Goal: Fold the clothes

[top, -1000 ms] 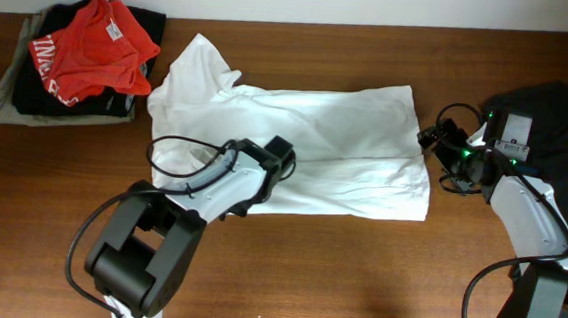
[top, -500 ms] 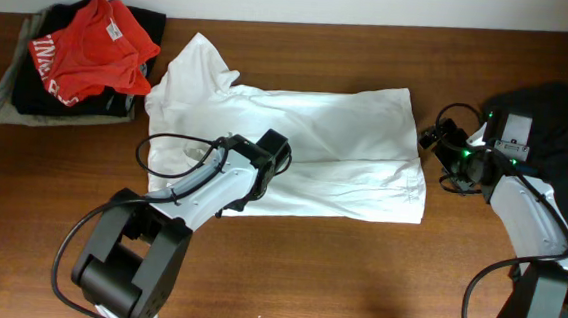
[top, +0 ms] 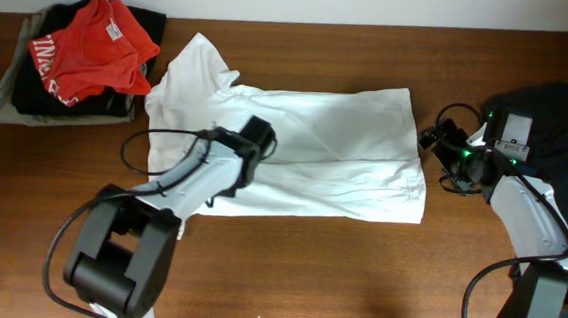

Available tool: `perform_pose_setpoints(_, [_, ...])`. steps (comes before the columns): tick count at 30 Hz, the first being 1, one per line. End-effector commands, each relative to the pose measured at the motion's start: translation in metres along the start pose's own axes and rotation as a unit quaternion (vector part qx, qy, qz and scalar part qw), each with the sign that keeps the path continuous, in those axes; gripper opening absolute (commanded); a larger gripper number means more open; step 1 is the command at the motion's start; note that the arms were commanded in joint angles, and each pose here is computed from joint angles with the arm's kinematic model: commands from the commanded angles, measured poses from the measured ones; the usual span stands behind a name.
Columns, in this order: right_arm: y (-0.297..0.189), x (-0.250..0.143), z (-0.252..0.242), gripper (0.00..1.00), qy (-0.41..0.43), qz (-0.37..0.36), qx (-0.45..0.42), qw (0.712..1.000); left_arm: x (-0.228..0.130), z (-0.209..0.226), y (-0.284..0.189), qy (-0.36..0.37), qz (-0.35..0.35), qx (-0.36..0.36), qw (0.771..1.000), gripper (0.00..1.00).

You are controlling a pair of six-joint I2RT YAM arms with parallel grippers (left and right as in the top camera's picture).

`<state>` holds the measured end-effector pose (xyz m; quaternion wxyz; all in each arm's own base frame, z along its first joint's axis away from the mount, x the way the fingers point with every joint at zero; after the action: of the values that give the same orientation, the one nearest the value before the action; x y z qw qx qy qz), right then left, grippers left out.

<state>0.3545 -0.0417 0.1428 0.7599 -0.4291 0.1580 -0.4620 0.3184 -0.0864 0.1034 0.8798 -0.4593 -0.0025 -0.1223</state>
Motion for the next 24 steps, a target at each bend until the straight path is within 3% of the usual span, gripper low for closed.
perform_pose_setpoints(1, [-0.009, 0.003, 0.009, 0.99, -0.02, -0.017, 0.008, 1.0, 0.006, 0.03, 0.009, -0.055, 0.01, 0.006, 0.998, 0.01])
perform_pose_setpoints(12, [-0.009, 0.003, 0.009, 0.99, -0.02, -0.017, 0.008, 1.0, 0.003, 0.078, 0.042, -0.133, 0.048, 0.017, 0.99, 0.01])
perform_pose_setpoints(22, [-0.009, 0.003, 0.009, 0.99, -0.024, -0.017, 0.008, 1.0, 0.005, 0.121, 0.057, -0.191, 0.049, 0.069, 0.978, 0.01])
perform_pose_setpoints(23, [-0.009, 0.003, 0.009, 0.99, -0.024, -0.018, 0.007, 1.0, 0.006, 0.124, 0.057, -0.196, 0.049, 0.07, 0.977, 0.06])
perform_pose_setpoints(24, [-0.009, 0.003, 0.009, 0.99, -0.025, -0.018, 0.007, 1.0, 0.006, 0.126, 0.058, -0.198, 0.05, 0.071, 0.976, 0.32])
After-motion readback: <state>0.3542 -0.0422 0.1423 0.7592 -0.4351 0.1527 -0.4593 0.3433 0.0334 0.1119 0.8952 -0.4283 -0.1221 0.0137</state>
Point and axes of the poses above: each gripper's point midway between its finger pads, its own y axis out along the fingers, its own z axis along the line the jaws close on, x = y × z, the point moved 7 cm from there along -y, back along the fingers, and after that the axes turned 12 degrees about y, right-handed, at the moved point
